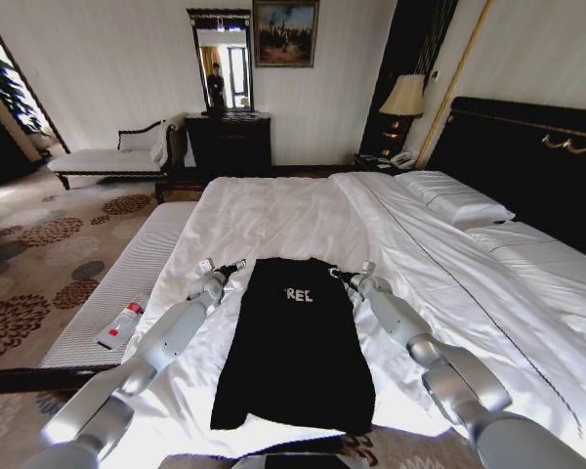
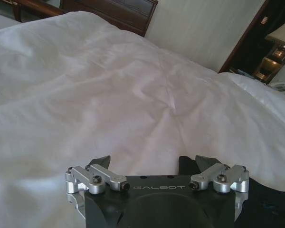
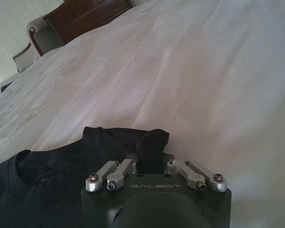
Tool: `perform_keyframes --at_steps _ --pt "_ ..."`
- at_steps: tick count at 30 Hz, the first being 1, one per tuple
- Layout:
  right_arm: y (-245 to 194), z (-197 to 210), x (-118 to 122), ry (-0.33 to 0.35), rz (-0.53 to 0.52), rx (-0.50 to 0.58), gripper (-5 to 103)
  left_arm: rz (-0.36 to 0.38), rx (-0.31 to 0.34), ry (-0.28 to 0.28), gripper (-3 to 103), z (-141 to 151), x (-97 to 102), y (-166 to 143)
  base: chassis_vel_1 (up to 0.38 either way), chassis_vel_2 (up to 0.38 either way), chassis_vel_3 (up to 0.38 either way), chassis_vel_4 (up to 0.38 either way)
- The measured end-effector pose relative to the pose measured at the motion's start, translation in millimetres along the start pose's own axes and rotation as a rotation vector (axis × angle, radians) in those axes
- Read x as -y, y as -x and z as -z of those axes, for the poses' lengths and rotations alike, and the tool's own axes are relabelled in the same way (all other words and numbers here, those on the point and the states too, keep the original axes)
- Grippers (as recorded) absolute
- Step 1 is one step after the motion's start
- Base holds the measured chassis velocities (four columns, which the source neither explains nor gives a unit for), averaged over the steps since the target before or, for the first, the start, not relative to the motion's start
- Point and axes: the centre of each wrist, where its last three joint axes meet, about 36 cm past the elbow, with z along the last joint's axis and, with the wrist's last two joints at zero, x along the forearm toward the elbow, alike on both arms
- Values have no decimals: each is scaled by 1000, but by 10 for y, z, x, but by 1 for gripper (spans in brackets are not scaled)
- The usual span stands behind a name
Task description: Fold the clothes on the bed.
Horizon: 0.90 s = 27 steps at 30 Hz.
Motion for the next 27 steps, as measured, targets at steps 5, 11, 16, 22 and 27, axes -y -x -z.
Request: perform_keyframes --at_steps 5,11,16,22,27 --pt "3 12 -37 -8 8 1 10 -35 -25 14 100 -22 101 63 0 0 0 0" --pt "12 40 -71 -18 12 0 1 -46 -37 18 100 44 357 320 0 0 0 0" --pt "11 33 -77 -19 13 0 1 -31 -54 6 100 85 608 491 0 0 0 0" --pt "-13 57 -56 -12 12 9 1 -6 -79 45 100 35 734 641 0 0 0 0" --pt "-31 69 -10 4 5 17 1 -1 -91 79 100 3 833 708 0 0 0 0"
